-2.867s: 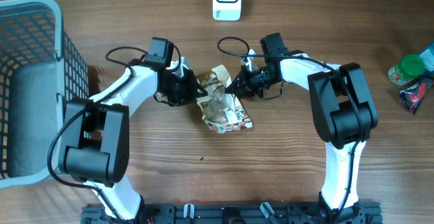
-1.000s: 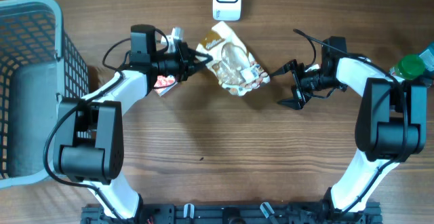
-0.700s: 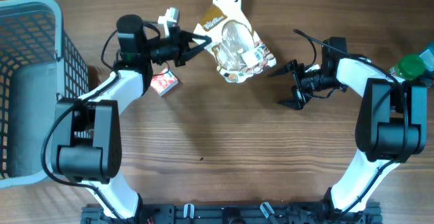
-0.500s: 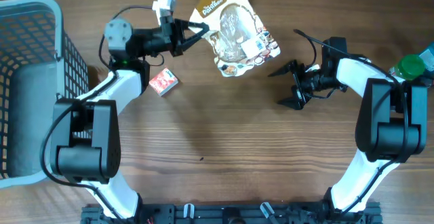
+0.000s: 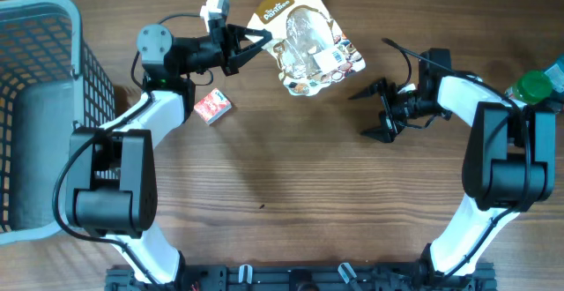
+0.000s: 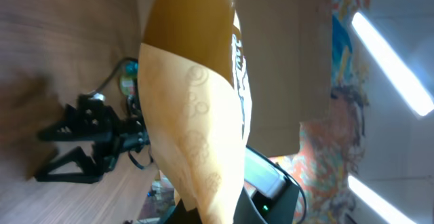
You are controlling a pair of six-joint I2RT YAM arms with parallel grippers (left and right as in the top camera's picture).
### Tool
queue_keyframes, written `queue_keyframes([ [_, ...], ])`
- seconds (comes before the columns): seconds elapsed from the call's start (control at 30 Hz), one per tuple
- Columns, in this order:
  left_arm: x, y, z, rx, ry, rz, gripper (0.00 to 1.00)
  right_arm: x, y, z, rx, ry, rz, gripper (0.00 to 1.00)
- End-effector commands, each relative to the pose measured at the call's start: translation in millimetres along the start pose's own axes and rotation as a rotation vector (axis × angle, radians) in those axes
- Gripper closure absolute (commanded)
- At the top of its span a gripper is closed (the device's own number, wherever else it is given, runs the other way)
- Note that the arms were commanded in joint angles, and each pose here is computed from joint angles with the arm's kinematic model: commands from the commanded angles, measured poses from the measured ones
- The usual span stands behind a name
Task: Scan the item barcode
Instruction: 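Release the right gripper and hold the bag with the left gripper, then carry the snack bag with the left gripper to the white scanner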
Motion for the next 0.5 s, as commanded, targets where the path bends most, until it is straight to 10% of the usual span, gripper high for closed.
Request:
queue_keyframes([
  [0.0,2.2,10.4,5.0,-0.168,0.02,-0.07,0.96,-19.9,48.9,-153.7,-0.227,-0.58,-0.275,0.09],
  [0.47,16.0,48.2,51.8,-0.593,0.329,-0.338,0.96,-20.0,48.8,-153.6,-0.203,-0.583,-0.268,0.09],
])
Point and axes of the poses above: each gripper's point midway between its finger pads, its own x axis back along the fingers, its own z axis along the line the jaws close on, y = z × x, the point moved 5 cm from there along x, back along the fingers
